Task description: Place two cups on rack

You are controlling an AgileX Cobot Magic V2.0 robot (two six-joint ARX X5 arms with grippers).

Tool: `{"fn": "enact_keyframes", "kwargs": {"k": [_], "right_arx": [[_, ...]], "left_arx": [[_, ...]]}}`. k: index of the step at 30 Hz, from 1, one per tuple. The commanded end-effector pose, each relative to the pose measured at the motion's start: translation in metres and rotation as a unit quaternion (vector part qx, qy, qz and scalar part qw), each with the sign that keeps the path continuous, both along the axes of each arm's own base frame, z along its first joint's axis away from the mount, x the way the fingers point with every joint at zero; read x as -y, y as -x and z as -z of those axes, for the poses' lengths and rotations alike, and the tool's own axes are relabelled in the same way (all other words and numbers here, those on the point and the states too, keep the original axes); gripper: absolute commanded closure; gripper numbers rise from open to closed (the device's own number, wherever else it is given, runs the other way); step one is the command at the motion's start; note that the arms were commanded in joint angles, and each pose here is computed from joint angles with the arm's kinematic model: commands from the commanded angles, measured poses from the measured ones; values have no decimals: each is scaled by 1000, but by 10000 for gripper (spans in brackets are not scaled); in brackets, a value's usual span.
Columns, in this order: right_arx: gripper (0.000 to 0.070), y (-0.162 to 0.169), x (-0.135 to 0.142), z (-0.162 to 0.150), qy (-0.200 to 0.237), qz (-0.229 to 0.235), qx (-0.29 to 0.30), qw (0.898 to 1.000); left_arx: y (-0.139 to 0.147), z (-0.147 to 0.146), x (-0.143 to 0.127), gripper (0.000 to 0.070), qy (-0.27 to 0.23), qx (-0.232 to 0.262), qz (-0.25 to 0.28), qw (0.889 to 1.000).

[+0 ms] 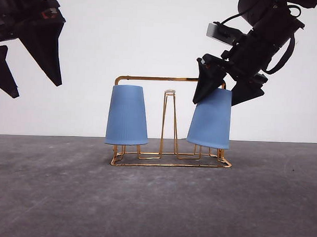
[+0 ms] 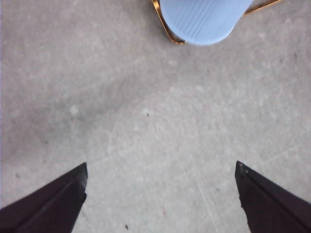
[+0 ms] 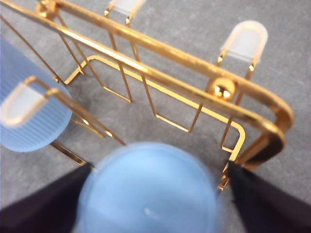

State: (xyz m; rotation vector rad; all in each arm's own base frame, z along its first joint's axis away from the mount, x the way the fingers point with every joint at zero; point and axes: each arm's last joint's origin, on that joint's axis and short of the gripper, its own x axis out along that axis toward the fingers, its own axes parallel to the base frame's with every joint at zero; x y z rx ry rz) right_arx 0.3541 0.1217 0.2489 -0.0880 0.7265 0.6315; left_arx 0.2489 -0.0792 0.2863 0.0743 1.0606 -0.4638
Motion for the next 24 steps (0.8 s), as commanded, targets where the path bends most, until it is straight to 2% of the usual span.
{"fn": "enact_keyframes", "kwargs": {"k": [1,5,8,13,17,20,24], "right_arx": [[8,-2,-2,-6,-5,1,5,1000],[0,7,9,-18,-5,15,-10,1000],[0,21,19,-39,-7,23,0,1000],[5,57,43,-81,-7,44,27,999],[12,92,63,-104,24,84,46,995],[16,119,75,-107,28,107,60,992],[72,155,87,-90,30,142,63,987]], "left_arx": [[-3,-2,1,115,4,8,0,1000],[-4,-2,1,115,4,12,1,1000],[-6,-4,-5,115,5,21,-10,1000],[-7,-10,-21,115,8,35,-41,999],[-3,-19,-36,116,13,57,-70,996],[1,-26,-44,122,20,74,-91,993],[11,-35,-48,155,10,90,-105,990]]}}
